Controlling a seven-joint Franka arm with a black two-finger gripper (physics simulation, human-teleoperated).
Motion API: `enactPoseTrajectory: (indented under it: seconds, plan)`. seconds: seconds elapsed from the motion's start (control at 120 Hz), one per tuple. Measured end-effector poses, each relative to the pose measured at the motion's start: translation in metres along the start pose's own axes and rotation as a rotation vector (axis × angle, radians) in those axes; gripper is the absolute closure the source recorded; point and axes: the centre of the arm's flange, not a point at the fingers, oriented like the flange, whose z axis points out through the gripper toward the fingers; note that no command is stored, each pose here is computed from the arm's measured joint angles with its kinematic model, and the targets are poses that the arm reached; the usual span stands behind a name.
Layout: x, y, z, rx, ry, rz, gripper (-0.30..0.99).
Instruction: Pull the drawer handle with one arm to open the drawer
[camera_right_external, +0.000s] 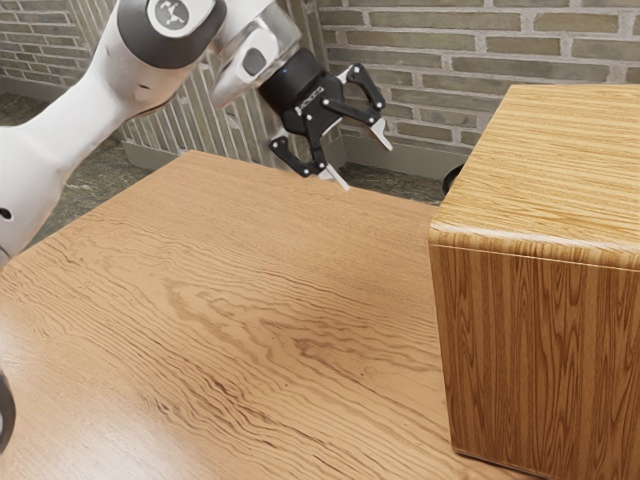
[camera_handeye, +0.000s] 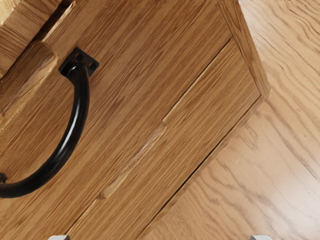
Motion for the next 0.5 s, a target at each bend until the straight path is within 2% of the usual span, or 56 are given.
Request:
enactPoseTrajectory:
  seconds: [0.217, 0.5]
  plan:
    - [0.009, -0.012, 0.009, 0.070, 0.109, 0.290, 0.32]
    - [-0.007, -0.019, 0.025, 0.129, 0.119, 0.553, 0.36]
